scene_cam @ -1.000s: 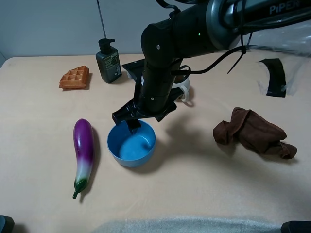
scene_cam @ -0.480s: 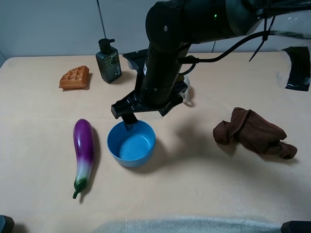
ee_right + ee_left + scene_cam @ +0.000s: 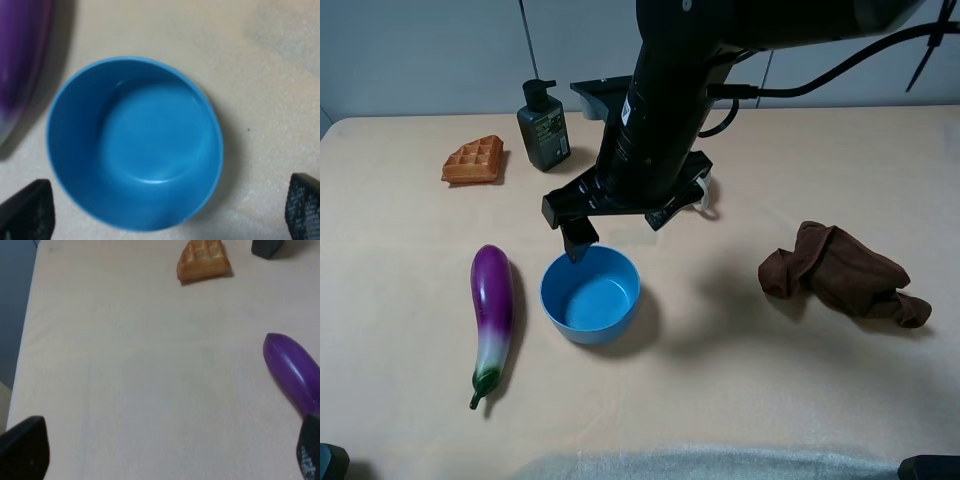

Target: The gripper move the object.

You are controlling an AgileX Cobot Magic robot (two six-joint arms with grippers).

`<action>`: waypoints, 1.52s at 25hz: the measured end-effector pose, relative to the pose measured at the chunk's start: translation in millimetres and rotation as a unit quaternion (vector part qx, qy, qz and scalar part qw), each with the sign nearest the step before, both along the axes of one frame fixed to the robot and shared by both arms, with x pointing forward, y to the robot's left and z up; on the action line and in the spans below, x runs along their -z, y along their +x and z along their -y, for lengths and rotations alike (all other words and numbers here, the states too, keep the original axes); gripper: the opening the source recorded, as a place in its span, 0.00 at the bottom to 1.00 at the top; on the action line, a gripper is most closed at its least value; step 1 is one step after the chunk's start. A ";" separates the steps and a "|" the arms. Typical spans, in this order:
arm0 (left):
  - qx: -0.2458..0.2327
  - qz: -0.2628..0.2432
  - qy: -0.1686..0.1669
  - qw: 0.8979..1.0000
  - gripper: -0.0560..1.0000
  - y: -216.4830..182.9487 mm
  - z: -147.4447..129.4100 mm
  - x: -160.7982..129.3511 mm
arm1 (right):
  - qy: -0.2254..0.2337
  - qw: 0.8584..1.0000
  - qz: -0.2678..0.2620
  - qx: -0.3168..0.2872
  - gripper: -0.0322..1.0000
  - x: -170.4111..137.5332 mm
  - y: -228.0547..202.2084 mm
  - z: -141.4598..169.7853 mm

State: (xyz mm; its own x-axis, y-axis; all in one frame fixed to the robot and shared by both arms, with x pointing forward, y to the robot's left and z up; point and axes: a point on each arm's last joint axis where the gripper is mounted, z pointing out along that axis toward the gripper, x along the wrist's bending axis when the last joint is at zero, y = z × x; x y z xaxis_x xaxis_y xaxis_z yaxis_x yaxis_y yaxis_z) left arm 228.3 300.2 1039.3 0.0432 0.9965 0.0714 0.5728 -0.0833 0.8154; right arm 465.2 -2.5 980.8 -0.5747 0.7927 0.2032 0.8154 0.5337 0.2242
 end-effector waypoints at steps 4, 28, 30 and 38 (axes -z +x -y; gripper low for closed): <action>0.000 0.000 0.000 1.000 0.99 0.0 0.0 0.0 | 0.017 1.000 0.000 -0.005 0.70 -12.1 -3.8 1.3; 0.000 0.000 0.000 1.000 0.99 0.0 -0.1 0.0 | 0.071 0.995 0.053 -0.051 0.70 -111.4 -42.3 45.6; 0.000 0.000 0.001 1.000 0.99 0.0 -0.1 0.0 | 0.072 0.994 0.058 -0.055 0.70 -121.3 -48.2 53.0; -0.001 0.000 0.001 1.000 0.99 0.0 -0.2 0.0 | 0.057 0.993 0.076 -0.070 0.70 -151.0 -69.6 84.0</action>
